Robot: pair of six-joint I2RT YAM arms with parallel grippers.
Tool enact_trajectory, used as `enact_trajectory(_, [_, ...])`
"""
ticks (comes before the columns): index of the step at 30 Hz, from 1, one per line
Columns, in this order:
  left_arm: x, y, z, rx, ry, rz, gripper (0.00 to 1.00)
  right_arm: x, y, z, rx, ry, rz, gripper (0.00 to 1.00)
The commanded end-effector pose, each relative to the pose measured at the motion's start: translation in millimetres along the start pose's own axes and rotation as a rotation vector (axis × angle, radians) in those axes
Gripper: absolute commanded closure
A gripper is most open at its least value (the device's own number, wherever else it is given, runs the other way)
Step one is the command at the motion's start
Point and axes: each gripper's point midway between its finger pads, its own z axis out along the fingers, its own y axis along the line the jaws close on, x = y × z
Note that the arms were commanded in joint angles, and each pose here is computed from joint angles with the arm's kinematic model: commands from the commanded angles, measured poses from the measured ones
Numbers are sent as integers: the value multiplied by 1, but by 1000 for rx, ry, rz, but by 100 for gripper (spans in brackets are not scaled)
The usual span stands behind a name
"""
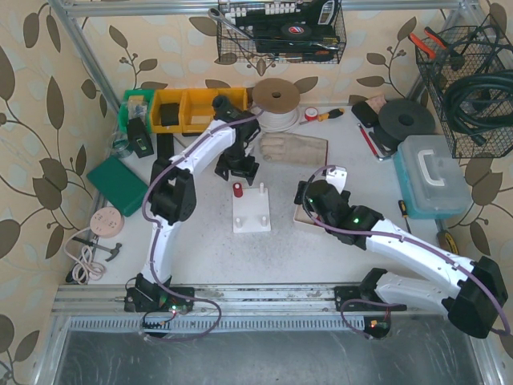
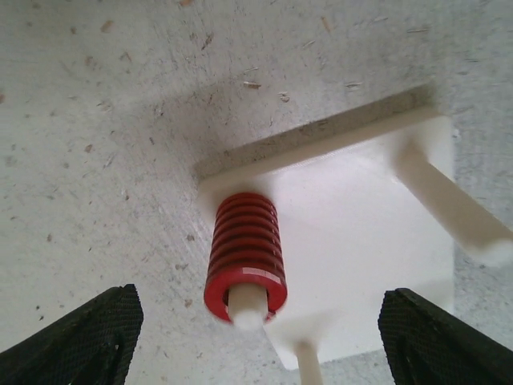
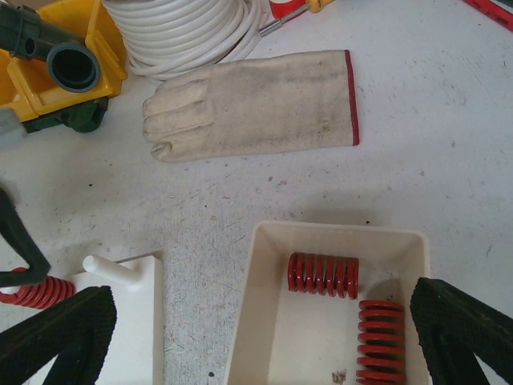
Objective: Install the large spring
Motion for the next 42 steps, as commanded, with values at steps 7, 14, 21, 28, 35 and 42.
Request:
enact_trajectory(7, [27, -2, -96, 107, -256, -82, 14, 0, -16, -2, 13, 67, 66, 1])
enact_trajectory(14, [70, -16, -106, 344, -574, -130, 14, -5, -43, -10, 6, 340, 22, 1])
enact_trajectory(21, [95, -27, -54, 482, -711, -131, 22, 33, -48, -14, -11, 696, -88, 30])
enact_trajectory(28, [102, -30, -41, 513, -761, -114, 23, 48, -45, 12, 42, 740, -145, 43])
enact_trajectory(35, [108, -26, -41, 540, -818, -120, 23, 62, -46, 47, 155, 740, -159, 39])
enact_trajectory(42, [110, -20, -41, 547, -859, -140, 22, 66, -43, 71, 208, 733, -168, 39])
